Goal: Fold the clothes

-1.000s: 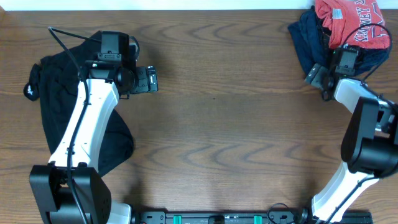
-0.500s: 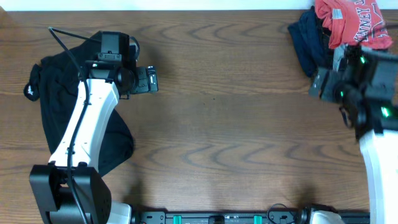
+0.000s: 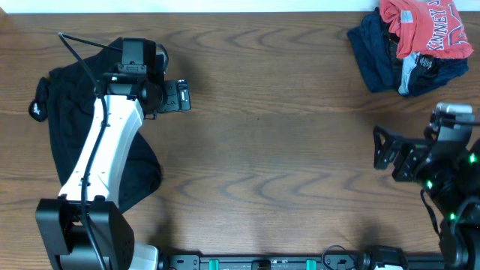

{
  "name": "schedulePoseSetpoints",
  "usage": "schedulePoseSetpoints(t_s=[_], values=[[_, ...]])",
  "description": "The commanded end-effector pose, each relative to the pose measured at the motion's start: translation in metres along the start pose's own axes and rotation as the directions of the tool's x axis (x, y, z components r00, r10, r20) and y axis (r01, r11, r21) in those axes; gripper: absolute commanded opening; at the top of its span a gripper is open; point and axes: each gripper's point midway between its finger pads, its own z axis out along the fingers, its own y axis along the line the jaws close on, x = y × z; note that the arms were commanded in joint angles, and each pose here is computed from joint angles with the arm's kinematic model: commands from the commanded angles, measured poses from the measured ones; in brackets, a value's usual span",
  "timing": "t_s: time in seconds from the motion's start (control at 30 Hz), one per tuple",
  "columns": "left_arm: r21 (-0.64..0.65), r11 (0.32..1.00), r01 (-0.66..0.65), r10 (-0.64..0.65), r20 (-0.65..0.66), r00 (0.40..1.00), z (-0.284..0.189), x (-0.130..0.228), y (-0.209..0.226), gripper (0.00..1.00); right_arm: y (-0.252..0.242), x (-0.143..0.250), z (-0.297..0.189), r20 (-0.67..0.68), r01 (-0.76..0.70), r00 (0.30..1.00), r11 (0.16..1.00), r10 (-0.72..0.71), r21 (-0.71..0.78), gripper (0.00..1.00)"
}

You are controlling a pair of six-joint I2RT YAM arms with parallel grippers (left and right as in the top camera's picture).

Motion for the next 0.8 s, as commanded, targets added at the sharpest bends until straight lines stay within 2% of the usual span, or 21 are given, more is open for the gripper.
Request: schedulePoseSetpoints(t_s=[0.0, 0.2, 0.33, 0.77], values=[[0.001, 1.000, 0.009, -0.009, -0.021, 1.000, 0.005, 0.004, 0.001, 0.98, 0.004, 0.001, -0.005, 0.009, 0.021, 1.000, 1.000, -0.021, -0.017, 0.99], [0.001, 1.000, 0.009, -0.009, -0.021, 1.000, 0.005, 0.004, 0.001, 0.98, 0.004, 0.000, -0.003, 0.024, 0.051, 0.998, 0.999, -0.050, -0.018, 0.99], [0.001, 1.000, 0.009, -0.009, -0.021, 1.000, 0.005, 0.004, 0.001, 0.98, 0.002, -0.001, 0.003, 0.122, 0.155, 0.981, 0.988, -0.153, -0.007, 0.99], [0.001, 1.000, 0.009, -0.009, -0.021, 1.000, 0.005, 0.004, 0.001, 0.98, -0.006, 0.089, 0.067, 0.405, 0.227, 0.895, 0.973, -0.189, -0.047, 0.99]])
